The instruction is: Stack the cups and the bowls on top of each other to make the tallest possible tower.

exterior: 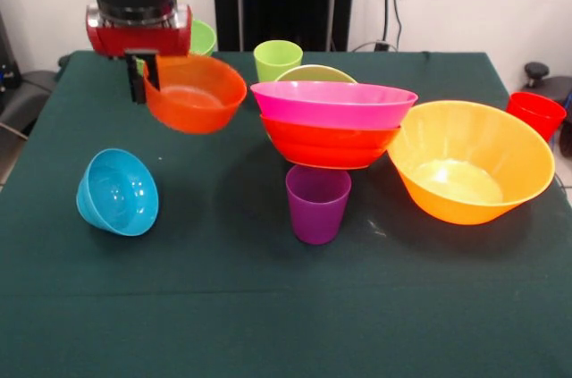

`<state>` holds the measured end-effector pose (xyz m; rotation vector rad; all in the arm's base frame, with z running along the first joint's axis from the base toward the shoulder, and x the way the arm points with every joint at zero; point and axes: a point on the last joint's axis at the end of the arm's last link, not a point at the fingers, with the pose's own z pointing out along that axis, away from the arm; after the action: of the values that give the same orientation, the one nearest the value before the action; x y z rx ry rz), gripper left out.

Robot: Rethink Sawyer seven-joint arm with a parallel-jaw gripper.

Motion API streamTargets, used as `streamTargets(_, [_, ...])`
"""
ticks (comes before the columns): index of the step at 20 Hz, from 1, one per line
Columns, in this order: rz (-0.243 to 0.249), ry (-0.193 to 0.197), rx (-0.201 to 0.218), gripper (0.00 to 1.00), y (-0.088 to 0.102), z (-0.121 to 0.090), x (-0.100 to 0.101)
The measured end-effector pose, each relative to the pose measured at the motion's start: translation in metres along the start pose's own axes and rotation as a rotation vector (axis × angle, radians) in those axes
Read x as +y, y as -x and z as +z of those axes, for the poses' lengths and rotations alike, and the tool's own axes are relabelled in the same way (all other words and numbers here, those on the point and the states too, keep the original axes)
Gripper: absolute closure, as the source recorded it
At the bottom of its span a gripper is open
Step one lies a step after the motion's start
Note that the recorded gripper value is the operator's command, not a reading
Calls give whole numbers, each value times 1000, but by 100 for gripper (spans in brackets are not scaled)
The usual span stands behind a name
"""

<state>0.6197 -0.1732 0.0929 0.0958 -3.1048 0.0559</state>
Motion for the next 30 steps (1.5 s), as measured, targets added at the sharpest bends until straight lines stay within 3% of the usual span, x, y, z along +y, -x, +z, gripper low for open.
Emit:
streamTargets(11, [68, -11, 53, 100, -14, -82, -11])
streamTargets(18, [100, -27, 44, 100, -16, -132, -12])
streamTargets(24, [104, -37, 23, 100, -17, -154, -6])
streamTargets(30, [84, -33, 32, 100, -21, -156, 12])
